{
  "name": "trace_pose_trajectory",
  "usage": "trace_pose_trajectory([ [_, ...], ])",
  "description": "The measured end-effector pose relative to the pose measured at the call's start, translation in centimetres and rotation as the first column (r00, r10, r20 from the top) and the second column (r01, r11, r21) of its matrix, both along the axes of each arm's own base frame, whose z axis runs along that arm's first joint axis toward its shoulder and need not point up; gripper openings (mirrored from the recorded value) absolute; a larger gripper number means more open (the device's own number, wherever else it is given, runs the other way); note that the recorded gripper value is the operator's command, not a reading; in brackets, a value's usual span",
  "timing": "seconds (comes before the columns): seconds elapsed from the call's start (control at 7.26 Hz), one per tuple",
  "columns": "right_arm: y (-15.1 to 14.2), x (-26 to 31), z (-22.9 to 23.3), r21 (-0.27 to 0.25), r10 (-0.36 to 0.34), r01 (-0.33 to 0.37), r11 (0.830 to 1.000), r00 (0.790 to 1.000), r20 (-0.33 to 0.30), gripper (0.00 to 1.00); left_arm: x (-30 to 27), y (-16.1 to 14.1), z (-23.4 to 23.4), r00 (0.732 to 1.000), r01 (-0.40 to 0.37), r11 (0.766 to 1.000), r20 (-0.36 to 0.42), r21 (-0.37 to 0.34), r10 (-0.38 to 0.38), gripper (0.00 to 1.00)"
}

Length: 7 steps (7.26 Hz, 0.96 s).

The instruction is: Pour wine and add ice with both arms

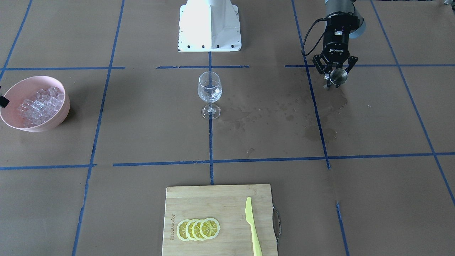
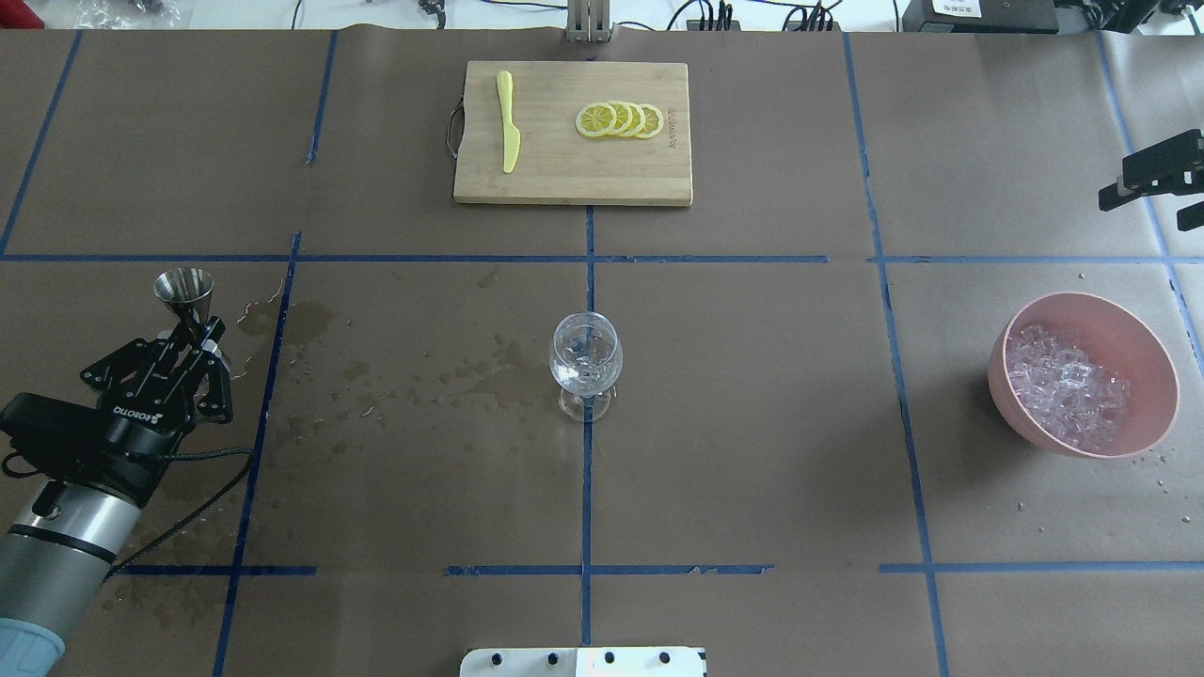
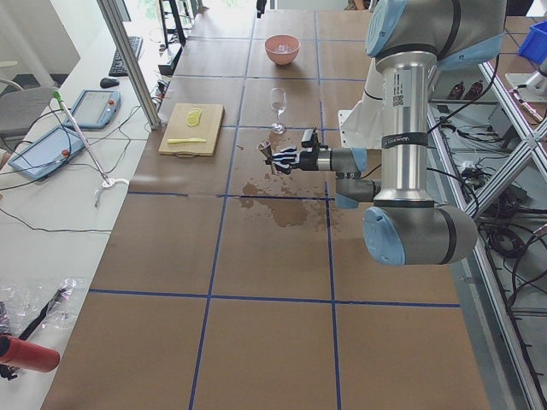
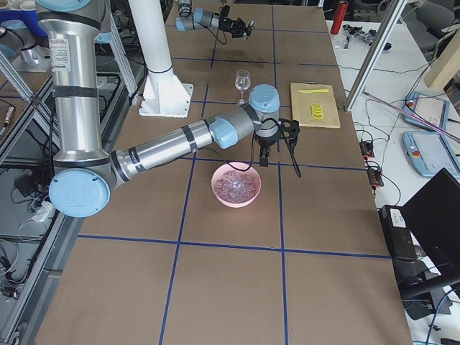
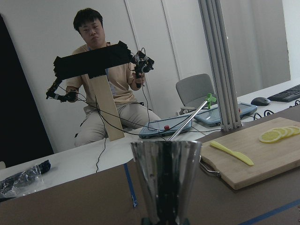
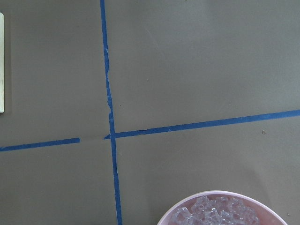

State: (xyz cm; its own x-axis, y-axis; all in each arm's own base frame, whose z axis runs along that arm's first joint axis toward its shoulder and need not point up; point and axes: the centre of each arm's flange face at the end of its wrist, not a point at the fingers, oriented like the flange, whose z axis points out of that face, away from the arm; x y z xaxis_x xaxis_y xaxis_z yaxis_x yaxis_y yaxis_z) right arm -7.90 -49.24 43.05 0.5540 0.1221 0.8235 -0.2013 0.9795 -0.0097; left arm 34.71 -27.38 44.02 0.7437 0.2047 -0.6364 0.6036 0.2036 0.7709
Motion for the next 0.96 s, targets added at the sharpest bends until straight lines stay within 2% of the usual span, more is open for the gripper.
trace_pose_trajectory([
  [0.14, 0.0, 0.0, -0.1, 0.002, 0.000, 0.000, 1.000, 1.000, -0.001, 1.00, 0.1, 0.0, 0.1, 0.997, -0.007, 1.000, -0.081, -0.025, 0.005, 0.00],
  [0.28, 0.0, 0.0, -0.1, 0.002, 0.000, 0.000, 1.000, 1.000, -0.001, 1.00, 0.0, -0.1, 0.4, 0.992, -0.006, 0.999, -0.129, -0.041, 0.001, 0.00],
  [0.41, 0.0, 0.0, -0.1, 0.002, 0.000, 0.000, 1.000, 1.000, -0.001, 1.00, -0.1, -0.3, 0.8, 0.990, 0.000, 0.999, -0.143, -0.050, -0.008, 0.00],
  [0.96, 0.2, -0.4, 0.5, -0.006, 0.001, -0.001, 1.000, 1.000, -0.017, 1.00, -0.7, -2.3, 5.2, 0.995, 0.060, 0.995, -0.074, -0.075, -0.065, 0.00],
])
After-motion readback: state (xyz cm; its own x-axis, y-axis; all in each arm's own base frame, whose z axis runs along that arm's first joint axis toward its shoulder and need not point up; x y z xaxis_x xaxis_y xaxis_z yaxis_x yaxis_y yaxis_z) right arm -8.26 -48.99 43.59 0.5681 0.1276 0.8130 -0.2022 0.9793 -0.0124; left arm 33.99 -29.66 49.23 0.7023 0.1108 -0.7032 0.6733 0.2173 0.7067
